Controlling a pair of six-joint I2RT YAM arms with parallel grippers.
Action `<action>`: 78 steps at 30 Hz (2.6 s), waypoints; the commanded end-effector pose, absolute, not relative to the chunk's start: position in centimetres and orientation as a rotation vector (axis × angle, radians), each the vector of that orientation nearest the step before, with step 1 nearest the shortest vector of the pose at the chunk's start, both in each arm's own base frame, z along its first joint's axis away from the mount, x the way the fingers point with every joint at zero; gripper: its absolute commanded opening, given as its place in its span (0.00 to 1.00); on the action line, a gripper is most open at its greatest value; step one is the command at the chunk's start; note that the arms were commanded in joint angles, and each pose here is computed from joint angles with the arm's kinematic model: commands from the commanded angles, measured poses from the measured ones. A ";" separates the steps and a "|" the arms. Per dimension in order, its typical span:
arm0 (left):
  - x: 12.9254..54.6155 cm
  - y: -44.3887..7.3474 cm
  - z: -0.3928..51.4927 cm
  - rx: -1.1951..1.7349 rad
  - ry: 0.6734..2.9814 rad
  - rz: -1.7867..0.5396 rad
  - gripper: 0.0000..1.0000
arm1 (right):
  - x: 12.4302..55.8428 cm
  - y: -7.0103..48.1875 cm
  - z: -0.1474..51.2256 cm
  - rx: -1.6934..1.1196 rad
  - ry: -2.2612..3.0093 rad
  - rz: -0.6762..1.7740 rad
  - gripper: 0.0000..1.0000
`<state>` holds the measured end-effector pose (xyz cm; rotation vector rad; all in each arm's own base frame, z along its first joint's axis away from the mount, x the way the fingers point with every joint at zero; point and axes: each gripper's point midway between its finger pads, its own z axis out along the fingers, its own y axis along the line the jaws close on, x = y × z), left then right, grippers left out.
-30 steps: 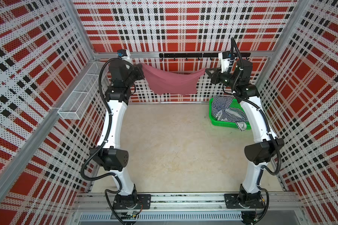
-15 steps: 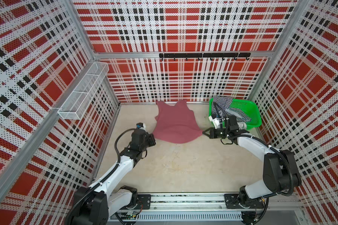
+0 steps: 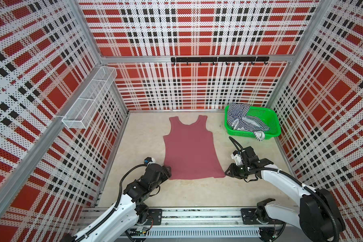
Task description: Fold and stack the tank tops
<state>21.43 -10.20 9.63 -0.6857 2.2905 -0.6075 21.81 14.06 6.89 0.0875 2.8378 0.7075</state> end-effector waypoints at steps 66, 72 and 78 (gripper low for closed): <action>47.8 -9.2 3.1 -0.402 2.394 -0.287 0.59 | 36.2 22.7 1.0 -0.129 2.807 0.336 0.27; 42.2 -4.3 1.1 -0.586 2.393 -0.274 0.57 | 43.5 22.8 0.4 -0.131 2.764 0.347 0.27; 36.4 -2.0 2.1 -0.688 2.373 -0.236 0.58 | 50.7 22.8 3.8 -0.229 2.682 0.256 0.27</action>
